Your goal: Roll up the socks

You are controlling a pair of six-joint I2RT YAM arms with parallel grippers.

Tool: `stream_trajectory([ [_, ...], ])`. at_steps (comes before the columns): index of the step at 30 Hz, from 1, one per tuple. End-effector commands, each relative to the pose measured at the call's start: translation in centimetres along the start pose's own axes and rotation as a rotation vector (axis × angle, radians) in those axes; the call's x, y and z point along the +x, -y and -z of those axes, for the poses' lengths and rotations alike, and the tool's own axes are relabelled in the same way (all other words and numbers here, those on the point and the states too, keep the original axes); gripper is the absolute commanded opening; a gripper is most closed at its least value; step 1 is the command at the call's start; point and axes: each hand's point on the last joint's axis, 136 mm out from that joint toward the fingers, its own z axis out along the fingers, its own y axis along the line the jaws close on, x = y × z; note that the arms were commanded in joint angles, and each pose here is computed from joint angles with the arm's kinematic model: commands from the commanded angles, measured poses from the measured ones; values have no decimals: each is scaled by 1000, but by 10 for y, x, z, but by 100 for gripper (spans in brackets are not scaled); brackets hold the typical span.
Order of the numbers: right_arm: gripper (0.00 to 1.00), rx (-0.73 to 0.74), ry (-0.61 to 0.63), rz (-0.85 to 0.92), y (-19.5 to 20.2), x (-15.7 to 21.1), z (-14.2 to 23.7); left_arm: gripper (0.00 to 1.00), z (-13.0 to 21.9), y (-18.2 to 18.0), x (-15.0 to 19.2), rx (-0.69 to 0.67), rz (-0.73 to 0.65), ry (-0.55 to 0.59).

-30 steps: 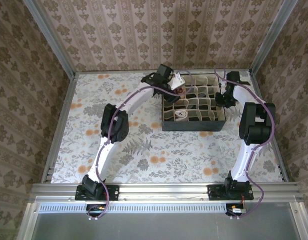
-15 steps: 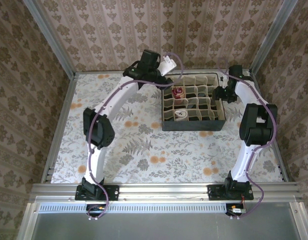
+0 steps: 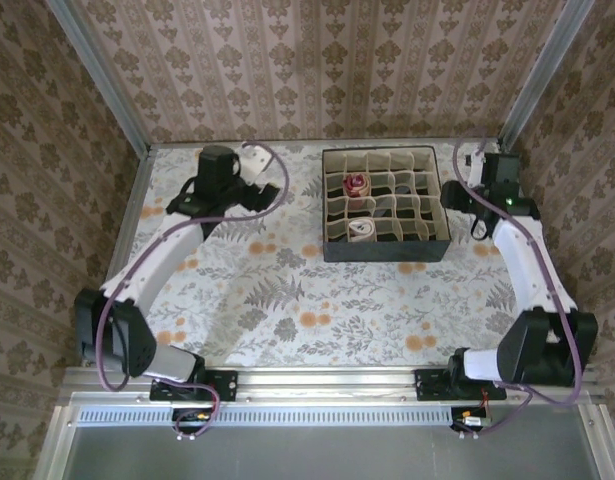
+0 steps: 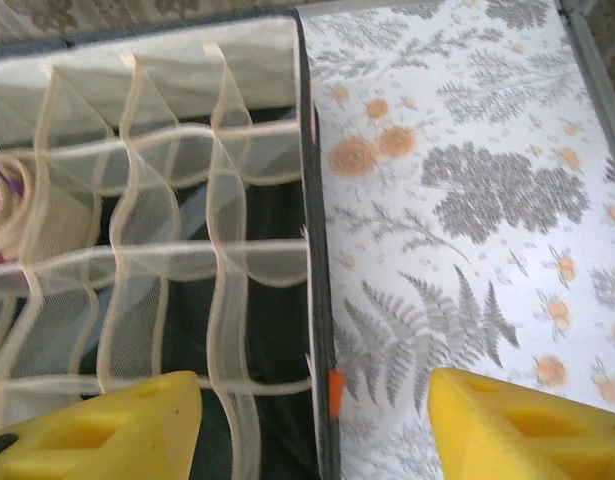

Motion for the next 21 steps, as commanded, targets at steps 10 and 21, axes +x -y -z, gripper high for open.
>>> stream_trajectory([
  [10, 100, 84, 364, -42, 20, 62, 6, 100, 43, -29, 138, -262, 243, -30],
  [21, 100, -36, 531, -70, 3, 63, -9, 100, 0, -31, 183, -283, 273, -29],
])
